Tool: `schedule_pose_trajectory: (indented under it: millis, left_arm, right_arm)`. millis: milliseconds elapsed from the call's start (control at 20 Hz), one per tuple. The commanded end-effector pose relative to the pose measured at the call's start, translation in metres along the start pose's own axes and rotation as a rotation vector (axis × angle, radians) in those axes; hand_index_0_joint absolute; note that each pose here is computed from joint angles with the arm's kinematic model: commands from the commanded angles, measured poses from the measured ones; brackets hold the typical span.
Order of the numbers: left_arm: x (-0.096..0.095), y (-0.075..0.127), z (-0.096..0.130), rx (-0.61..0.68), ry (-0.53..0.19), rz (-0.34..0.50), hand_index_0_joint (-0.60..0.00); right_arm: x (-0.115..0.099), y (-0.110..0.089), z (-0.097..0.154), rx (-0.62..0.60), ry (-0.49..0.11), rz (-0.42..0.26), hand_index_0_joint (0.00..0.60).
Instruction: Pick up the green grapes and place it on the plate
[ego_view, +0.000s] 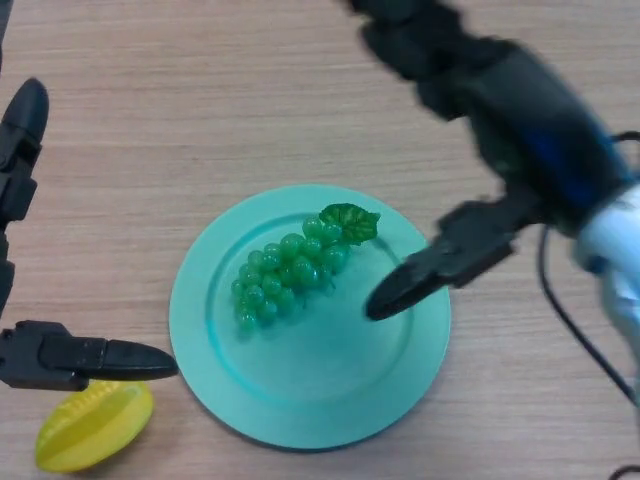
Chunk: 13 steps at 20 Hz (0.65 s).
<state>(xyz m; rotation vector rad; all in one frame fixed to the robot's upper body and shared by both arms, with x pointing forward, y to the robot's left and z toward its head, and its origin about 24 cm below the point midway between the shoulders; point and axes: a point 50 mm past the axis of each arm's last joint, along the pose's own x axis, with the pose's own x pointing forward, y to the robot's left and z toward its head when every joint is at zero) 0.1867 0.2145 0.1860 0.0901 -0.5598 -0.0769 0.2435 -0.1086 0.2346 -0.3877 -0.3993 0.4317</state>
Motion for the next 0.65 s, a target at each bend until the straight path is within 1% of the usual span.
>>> schedule_pose_trajectory:
  millis: [50,100,150,350,450,650]
  left_arm:
    - [0.003,0.004,0.024,0.043,-0.143,0.000,0.000]
    - [0.004,0.003,0.025,0.044,-0.140,-0.005,0.000]
    - [0.005,0.001,0.026,0.044,-0.134,-0.018,0.000]
    - [0.010,0.000,0.026,0.047,-0.130,-0.037,0.000]
    - [0.012,0.000,0.027,0.041,-0.119,-0.047,0.000]
    - [0.013,-0.003,0.028,0.049,-0.112,-0.062,0.000]
  right_arm:
    - [-0.020,-0.019,0.015,0.001,-0.150,-0.095,0.000]
    - [-0.026,-0.022,0.013,0.010,-0.152,-0.114,0.000]
    - [-0.036,-0.026,0.011,0.027,-0.159,-0.143,0.000]
    - [-0.060,-0.032,0.004,0.022,-0.173,-0.191,0.000]
    - [-0.066,-0.034,0.001,0.023,-0.166,-0.218,0.000]
    - [-0.071,-0.038,0.003,0.050,-0.170,-0.258,0.000]
